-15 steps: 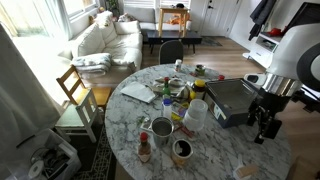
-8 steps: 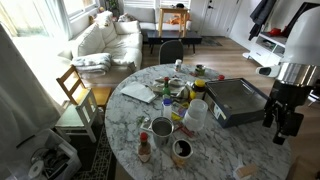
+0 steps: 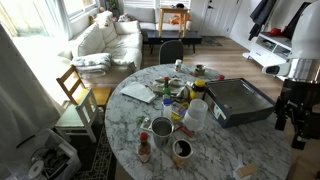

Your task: Put the wooden block on top of the measuring cup

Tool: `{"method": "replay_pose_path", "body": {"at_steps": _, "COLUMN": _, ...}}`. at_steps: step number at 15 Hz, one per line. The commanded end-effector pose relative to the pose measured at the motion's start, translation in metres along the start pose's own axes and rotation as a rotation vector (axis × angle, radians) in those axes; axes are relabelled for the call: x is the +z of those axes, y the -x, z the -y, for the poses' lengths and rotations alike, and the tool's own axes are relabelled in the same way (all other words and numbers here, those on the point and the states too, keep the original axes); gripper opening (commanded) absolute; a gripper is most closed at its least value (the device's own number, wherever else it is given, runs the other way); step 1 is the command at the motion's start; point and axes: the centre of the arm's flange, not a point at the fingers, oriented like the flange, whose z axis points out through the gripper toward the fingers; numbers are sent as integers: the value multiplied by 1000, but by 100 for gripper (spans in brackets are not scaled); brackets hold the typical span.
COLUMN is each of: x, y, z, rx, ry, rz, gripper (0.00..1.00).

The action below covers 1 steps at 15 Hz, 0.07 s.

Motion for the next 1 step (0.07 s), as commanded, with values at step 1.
{"method": "replay_pose_path", "body": {"at_steps": 1, "x": 0, "y": 0, "z": 0, "rx": 0, "ry": 1, "rz": 1, "gripper": 100}}
